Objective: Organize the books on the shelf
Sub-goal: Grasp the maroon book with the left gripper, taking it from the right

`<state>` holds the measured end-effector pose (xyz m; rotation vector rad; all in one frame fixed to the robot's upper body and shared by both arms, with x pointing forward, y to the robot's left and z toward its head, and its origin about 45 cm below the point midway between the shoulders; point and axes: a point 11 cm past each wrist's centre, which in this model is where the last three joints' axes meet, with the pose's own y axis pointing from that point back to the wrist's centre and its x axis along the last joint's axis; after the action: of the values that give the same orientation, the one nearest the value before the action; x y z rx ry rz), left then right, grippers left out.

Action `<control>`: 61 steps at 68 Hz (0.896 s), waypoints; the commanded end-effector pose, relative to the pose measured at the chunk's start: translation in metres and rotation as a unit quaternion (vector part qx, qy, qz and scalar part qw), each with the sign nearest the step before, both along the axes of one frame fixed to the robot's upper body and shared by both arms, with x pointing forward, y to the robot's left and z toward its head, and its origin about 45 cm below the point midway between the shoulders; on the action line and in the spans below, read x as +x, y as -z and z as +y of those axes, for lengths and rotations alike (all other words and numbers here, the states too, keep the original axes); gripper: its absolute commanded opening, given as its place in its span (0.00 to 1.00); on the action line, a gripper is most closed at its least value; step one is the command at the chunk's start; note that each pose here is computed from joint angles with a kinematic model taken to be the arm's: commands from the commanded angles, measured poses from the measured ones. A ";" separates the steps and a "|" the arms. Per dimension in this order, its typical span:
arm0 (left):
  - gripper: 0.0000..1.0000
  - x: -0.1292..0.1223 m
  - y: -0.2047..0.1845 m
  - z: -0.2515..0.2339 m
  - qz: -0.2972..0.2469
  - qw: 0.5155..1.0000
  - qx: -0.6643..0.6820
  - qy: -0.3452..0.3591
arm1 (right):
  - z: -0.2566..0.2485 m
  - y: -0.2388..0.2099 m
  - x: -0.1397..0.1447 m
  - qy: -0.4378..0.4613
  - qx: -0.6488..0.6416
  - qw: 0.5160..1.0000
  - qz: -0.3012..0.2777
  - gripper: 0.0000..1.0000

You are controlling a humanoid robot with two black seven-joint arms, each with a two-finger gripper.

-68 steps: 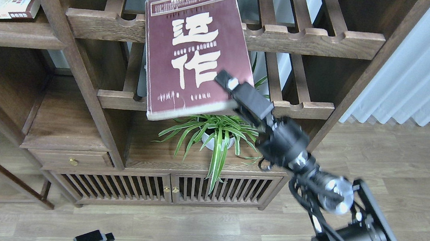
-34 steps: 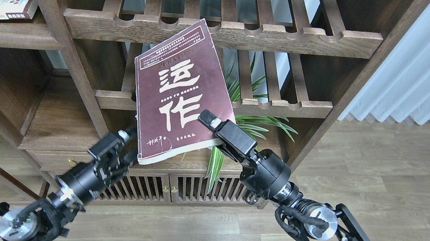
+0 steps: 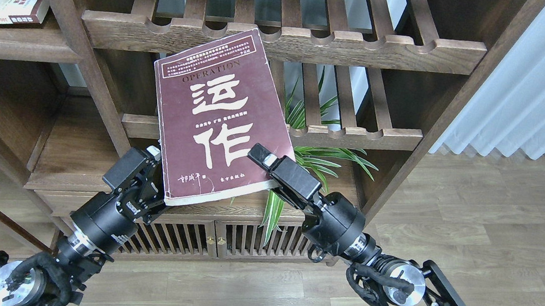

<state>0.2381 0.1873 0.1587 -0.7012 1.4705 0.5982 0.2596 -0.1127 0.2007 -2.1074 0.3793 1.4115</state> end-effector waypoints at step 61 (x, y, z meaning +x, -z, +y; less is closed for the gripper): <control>0.91 0.016 -0.014 -0.003 -0.025 0.999 -0.021 -0.018 | 0.001 0.014 -0.003 -0.002 -0.009 1.000 0.020 0.01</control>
<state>0.2431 0.1890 0.1727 -0.7610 1.4427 0.5759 0.2567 -0.1130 0.1857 -2.0946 0.4112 1.4602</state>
